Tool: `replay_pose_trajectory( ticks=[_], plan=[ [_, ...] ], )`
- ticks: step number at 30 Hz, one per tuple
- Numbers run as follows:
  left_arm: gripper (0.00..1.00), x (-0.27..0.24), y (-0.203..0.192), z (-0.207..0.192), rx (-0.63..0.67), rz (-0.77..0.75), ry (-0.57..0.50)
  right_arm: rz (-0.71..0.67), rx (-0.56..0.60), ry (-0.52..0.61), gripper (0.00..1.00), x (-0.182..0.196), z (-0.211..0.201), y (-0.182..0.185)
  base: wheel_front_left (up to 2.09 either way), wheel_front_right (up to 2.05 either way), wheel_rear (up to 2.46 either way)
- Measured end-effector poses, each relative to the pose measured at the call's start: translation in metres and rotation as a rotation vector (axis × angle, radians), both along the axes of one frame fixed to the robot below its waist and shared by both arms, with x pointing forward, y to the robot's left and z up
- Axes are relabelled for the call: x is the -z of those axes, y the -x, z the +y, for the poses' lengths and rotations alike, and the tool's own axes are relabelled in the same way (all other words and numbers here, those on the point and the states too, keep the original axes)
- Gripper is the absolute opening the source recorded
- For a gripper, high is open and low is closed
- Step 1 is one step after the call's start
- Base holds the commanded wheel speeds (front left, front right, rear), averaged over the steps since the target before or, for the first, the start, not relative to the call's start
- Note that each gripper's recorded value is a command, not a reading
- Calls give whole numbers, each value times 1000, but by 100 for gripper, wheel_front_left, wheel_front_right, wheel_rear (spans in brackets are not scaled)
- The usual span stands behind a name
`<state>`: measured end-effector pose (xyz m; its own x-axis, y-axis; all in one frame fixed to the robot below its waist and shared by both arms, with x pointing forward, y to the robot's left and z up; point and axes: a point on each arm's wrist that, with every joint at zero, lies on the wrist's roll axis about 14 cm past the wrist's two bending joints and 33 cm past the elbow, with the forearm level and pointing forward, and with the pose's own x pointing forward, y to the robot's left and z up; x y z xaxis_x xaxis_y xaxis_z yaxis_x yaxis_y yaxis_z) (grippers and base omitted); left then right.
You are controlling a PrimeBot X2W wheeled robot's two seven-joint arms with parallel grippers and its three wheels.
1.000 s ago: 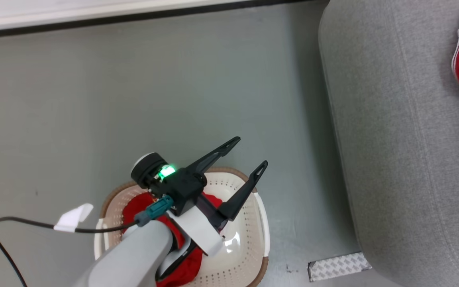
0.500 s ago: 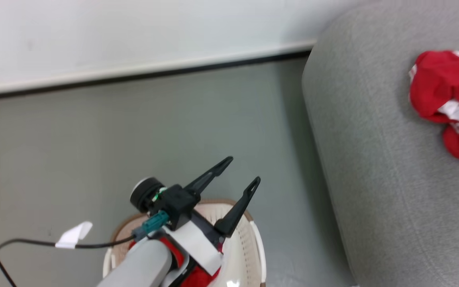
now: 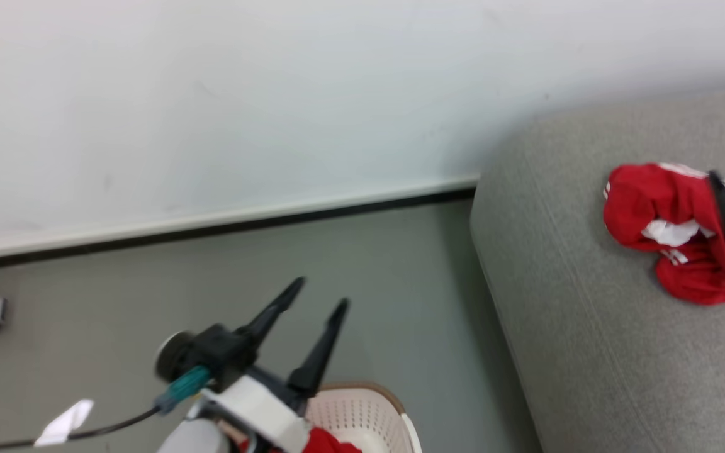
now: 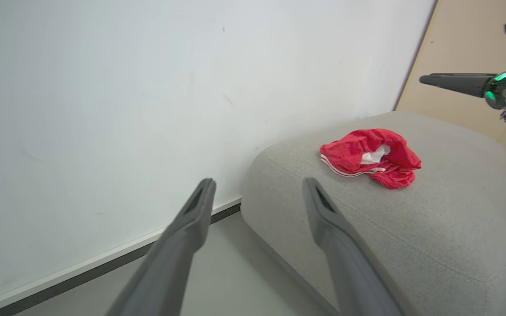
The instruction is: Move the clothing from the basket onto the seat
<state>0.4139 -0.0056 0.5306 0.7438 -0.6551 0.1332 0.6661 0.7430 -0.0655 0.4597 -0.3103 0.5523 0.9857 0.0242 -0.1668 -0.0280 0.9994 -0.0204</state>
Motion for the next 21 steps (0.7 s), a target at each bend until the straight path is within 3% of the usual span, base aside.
replay_pose_trajectory(
  ticks=[10,21],
  plan=[
    [100,-12,10,93,-288,-29,-16,-211,-183,-96,100,-23,85,17,0,0,0],
    [100,6,24,169,-582,46,32,-266,-264,-170,100,-2,145,32,0,0,0]
  ],
)
